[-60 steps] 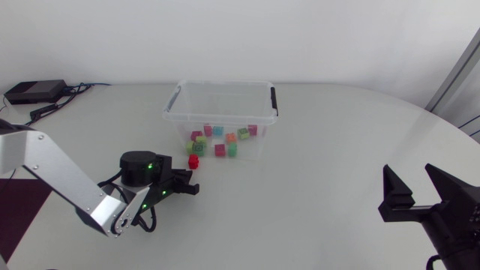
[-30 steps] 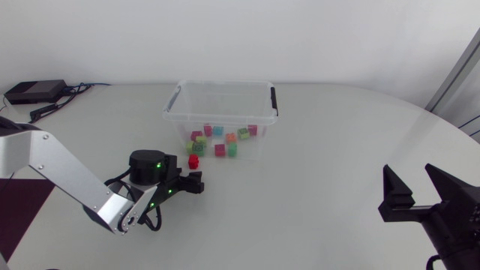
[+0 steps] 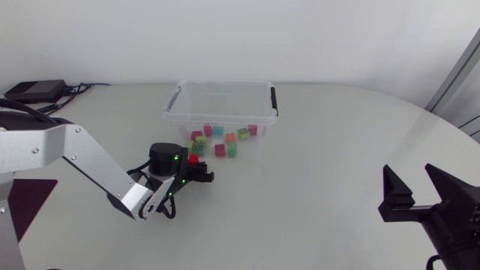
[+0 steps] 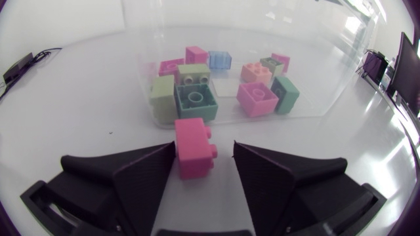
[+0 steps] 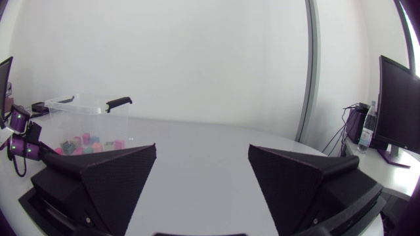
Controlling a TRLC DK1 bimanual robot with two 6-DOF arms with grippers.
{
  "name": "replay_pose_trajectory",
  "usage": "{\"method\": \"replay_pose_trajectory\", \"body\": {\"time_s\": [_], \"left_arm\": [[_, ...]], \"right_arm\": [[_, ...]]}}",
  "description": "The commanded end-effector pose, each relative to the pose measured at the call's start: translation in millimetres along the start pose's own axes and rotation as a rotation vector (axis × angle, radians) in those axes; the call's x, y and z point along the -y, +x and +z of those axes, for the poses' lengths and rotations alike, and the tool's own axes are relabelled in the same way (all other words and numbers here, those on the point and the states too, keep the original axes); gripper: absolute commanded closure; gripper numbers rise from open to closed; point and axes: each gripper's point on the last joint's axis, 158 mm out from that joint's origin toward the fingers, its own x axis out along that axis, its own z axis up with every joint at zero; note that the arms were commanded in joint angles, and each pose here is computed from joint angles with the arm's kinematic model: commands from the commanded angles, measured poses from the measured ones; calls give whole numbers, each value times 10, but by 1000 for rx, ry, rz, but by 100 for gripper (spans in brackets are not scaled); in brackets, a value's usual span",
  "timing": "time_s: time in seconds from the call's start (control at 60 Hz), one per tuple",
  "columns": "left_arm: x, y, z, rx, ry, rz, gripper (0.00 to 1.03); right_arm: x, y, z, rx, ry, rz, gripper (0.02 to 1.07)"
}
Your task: Pick up the duplo bricks and place them in the container
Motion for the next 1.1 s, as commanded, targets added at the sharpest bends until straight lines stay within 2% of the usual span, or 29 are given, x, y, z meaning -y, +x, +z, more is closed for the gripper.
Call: {"method": "replay_pose_trajectory", "body": {"time_s": [0.0,0.233,0.433,0.65,0.683,0.717,0.8,0.9,1.083], "left_arm": [[-9,20,-166,-38,-19,10,64],[-104,-171,-280,-57,2,21,67],[-78,-460,-233,-37,5,5,68],[-97,-435,-186,-27,-4,9,69],[-84,-404,-183,-28,-3,8,66],[-63,-363,-175,-29,-2,6,56],[-26,-238,-203,-54,5,9,25],[36,-167,-234,-80,12,4,20],[-19,-47,-294,-112,23,17,21]], "right_arm": [[1,10,-63,-5,-16,-1,6],[1,10,-63,-5,-14,-1,6],[1,10,-63,-5,-14,-1,6],[1,9,-59,-3,-14,-1,6],[1,10,-63,-5,-14,-1,6],[1,9,-59,-3,-14,-1,6],[1,10,-63,-5,-14,-1,6],[1,10,-63,-5,-14,-1,6],[1,10,-63,-5,-14,-1,6]]}}
